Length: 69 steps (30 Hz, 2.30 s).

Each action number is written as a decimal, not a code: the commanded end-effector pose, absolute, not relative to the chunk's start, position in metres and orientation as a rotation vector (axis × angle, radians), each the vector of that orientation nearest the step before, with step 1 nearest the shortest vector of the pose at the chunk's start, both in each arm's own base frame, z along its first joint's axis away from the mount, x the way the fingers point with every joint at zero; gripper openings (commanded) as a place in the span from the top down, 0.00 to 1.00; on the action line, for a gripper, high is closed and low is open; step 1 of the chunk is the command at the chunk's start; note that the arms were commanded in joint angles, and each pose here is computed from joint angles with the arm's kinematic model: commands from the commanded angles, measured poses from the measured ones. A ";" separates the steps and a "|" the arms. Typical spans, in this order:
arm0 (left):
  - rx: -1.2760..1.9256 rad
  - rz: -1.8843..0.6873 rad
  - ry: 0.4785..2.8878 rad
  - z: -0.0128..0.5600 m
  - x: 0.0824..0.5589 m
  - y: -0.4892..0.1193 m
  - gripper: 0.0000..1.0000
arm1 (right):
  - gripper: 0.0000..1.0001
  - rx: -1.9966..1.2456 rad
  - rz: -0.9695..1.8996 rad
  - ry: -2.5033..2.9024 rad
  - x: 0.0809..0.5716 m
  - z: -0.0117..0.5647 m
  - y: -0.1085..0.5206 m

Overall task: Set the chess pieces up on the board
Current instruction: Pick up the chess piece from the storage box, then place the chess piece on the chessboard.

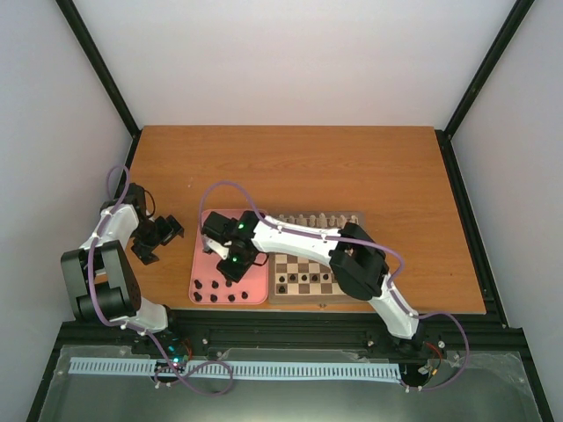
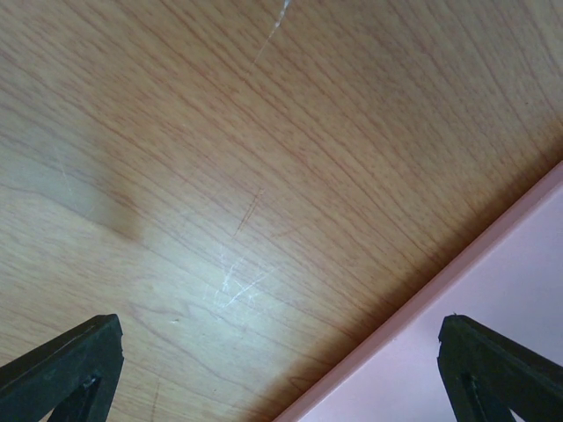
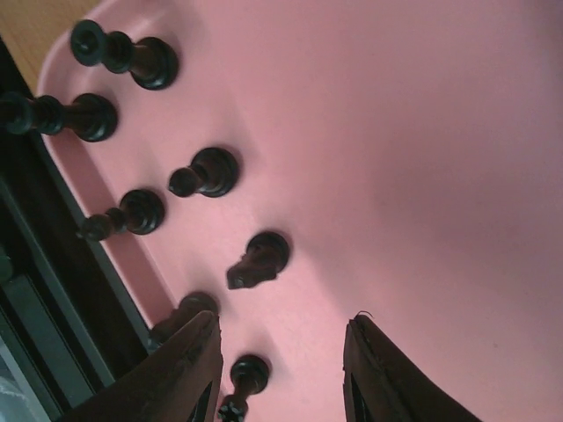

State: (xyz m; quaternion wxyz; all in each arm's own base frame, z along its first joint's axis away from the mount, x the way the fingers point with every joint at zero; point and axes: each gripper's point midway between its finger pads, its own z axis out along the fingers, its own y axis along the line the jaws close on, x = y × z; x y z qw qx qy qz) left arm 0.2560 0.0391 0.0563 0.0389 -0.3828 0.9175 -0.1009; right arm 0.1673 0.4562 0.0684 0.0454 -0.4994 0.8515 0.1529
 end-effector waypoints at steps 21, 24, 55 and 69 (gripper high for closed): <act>-1.119 -0.344 2.784 0.067 0.265 0.037 0.00 | 0.70 -1.650 0.487 2.589 0.153 0.036 0.479; -1.117 -0.344 2.783 0.068 0.265 0.037 0.00 | 0.75 -1.654 0.484 2.589 0.153 0.034 0.479; -1.115 -0.324 2.787 0.067 0.265 0.039 0.00 | 0.97 -1.196 0.376 2.597 0.176 0.133 0.383; -1.116 -0.318 2.783 0.067 0.267 0.040 0.00 | 0.97 -1.073 0.402 2.762 0.128 0.101 0.304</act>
